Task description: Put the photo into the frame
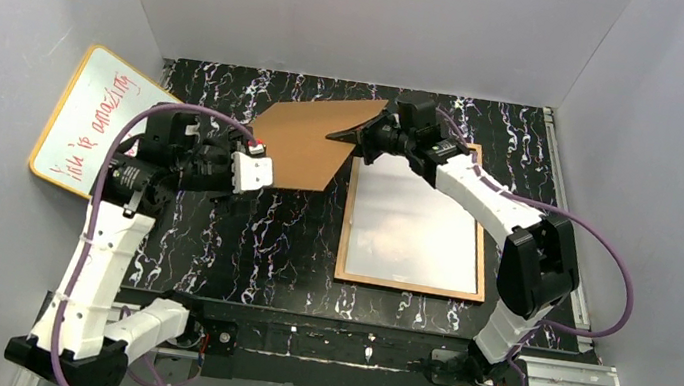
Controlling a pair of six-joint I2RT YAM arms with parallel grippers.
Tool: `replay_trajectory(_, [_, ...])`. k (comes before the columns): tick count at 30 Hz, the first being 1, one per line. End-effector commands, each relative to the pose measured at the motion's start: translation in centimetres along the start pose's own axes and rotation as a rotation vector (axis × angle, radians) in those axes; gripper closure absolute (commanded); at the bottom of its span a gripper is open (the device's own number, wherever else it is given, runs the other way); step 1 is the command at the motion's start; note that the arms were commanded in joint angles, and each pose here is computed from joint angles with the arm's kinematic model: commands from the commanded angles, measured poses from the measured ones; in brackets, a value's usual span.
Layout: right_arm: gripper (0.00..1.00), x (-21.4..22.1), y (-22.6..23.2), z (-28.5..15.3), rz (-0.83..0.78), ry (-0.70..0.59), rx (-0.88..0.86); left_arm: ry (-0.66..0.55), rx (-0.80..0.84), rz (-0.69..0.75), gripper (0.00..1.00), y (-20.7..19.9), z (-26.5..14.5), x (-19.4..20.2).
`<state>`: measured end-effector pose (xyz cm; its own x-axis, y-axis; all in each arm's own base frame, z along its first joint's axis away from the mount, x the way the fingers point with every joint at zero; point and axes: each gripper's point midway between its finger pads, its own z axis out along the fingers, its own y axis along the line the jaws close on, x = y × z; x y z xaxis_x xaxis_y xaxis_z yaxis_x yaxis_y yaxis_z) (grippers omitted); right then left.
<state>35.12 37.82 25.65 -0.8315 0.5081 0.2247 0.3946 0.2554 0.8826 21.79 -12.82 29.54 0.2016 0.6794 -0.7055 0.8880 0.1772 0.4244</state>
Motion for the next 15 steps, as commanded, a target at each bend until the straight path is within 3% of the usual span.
replay_trajectory(1, [0.99, 4.1, 6.8, -2.3, -0.040, 0.099, -0.214, -0.033, -0.131, 0.154, 0.17, 2.3, -1.1, -1.4])
replay_trajectory(4, [0.99, 4.6, 7.0, -1.8, -0.021, 0.111, -0.223, -0.023, -0.141, 0.200, 0.23, 2.5, -1.3, -1.3])
replay_trajectory(9, [0.98, 5.4, 6.9, -0.9, -0.005, 0.125, -0.218, 0.015, -0.158, 0.275, 0.44, 2.4, -1.1, -0.2])
replay_trajectory(15, [0.83, 5.8, 6.8, -0.5, 0.004, 0.130, -0.226, -0.015, -0.190, 0.328, 0.77, 2.5, -1.0, -0.5])
